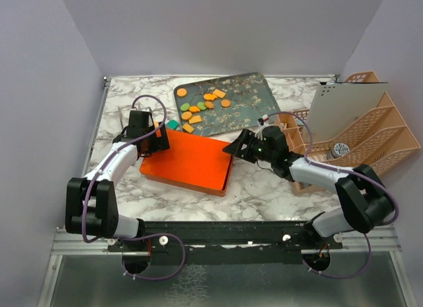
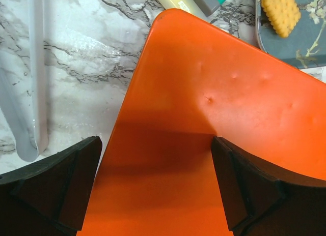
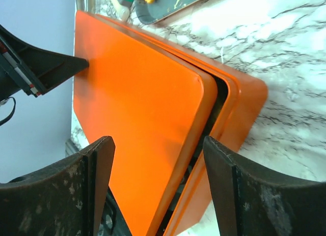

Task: Pack the cookies

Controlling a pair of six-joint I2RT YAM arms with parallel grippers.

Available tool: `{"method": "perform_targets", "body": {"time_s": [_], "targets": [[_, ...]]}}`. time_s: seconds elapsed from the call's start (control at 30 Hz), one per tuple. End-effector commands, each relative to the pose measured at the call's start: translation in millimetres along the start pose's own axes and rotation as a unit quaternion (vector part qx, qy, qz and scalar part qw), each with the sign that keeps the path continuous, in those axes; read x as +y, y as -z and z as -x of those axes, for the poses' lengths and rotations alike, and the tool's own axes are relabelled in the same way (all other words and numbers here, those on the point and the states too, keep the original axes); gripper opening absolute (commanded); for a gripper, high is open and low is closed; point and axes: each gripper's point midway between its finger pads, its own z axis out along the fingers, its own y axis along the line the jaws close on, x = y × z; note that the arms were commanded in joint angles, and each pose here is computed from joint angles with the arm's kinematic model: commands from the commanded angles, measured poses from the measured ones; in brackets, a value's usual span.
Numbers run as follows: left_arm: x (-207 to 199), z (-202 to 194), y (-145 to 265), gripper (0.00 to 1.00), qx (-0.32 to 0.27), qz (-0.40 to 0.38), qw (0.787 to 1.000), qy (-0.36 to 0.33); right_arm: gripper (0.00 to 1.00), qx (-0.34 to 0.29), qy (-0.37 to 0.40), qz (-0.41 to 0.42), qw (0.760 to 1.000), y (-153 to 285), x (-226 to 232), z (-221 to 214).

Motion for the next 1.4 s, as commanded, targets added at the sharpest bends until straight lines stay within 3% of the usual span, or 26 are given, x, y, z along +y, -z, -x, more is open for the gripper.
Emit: {"method": "perform_targets", "body": {"time_s": [0.0,0.63,0.87,1.13,1.37], "targets": [[-6.8,-10.2,-3.0,0.97,0.030,-0.023,0.999,-0.001,0.77,-0.016,0.027,-0.074,0.997,19.6,-18.2,10.3],[-30.1,-17.5,-2.4,0.97,0.049,-0.083,0.995,0.025,0.80,0.048,-0.028,-0.028,0.998,12.4,-18.6,-37.5],[-39.7,-20.5,-2.0,0.97,0.058,-0.111,0.992,0.032,0.68,0.068,-0.039,-0.024,0.997,6.9,-25.3,-49.4],[-41.4,-23.4,-1.7,0.97,0.061,-0.116,0.991,0.031,0.47,0.079,-0.066,-0.016,0.995,8.8,-42.1,-71.1],[-41.3,-26.4,-1.1,0.97,0.064,-0.118,0.990,0.031,0.40,0.080,-0.092,0.013,0.992,16.3,-57.5,-90.6]]}}
